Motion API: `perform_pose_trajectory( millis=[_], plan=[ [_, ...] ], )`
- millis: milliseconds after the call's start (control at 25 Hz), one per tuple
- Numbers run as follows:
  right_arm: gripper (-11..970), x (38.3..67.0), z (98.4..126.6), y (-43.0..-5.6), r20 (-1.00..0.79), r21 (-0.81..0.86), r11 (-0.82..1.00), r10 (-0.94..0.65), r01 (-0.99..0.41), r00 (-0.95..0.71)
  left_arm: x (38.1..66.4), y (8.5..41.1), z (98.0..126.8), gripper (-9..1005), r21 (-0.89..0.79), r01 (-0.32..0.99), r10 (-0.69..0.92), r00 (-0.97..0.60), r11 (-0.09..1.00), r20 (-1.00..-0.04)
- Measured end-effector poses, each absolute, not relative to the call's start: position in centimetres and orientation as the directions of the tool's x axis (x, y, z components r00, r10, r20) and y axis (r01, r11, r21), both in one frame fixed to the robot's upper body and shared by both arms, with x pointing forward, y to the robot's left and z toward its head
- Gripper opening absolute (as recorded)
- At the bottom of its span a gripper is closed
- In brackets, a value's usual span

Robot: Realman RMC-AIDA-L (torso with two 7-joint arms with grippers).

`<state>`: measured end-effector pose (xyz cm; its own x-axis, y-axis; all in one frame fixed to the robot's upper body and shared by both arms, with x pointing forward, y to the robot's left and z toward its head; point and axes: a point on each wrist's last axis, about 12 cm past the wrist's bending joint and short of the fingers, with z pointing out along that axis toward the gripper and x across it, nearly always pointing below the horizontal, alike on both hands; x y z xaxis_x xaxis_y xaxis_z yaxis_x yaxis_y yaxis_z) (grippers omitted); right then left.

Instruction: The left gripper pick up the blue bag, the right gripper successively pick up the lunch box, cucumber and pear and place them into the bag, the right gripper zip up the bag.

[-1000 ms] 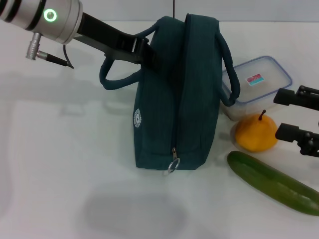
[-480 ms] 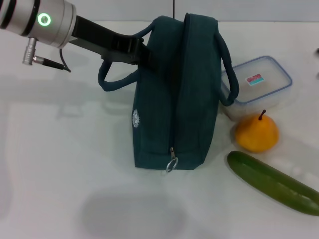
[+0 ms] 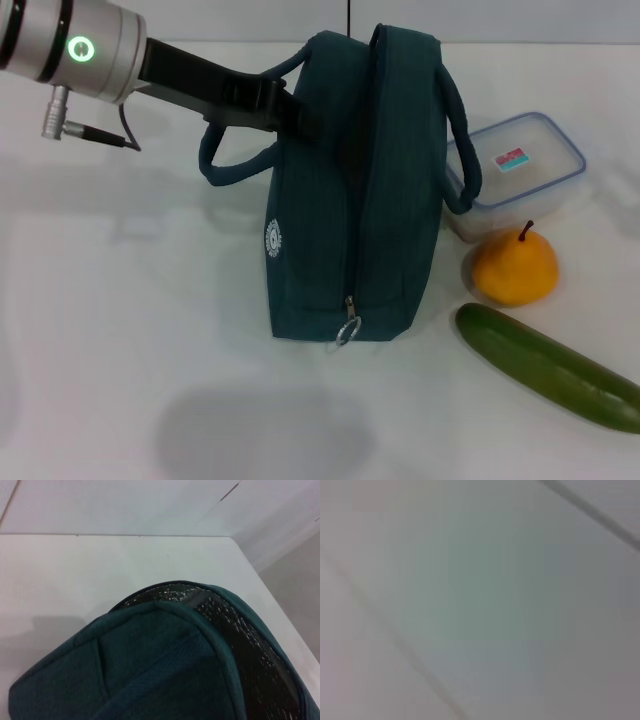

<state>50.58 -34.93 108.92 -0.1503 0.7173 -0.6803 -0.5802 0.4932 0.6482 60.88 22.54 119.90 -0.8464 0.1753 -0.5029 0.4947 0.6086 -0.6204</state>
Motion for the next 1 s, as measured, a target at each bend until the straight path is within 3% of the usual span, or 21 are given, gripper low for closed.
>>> perform_pose_trajectory(
  millis=[480, 720, 1000],
  plan=[
    [737, 54.0, 106.6, -37.2, -0.574, 0.819, 0.524, 0.766, -0.235, -0.291, 60.7, 22.4, 119.8, 51, -0.612, 0.523, 0.189, -0.83, 0.593, -0.525],
    [859, 55.6, 104.9, -35.2, -0.488, 0.869, 0.485, 0.815, -0.092, -0.314, 60.6, 22.3, 119.8, 51, -0.617, 0.535, 0.188, -0.822, 0.577, -0.537],
    [868, 56.8, 104.2, -32.4, -0.438, 0.892, 0.448, 0.829, -0.056, -0.347, 60.5, 22.2, 119.5, 51, -0.617, 0.541, 0.187, -0.818, 0.572, -0.544]
  ],
)
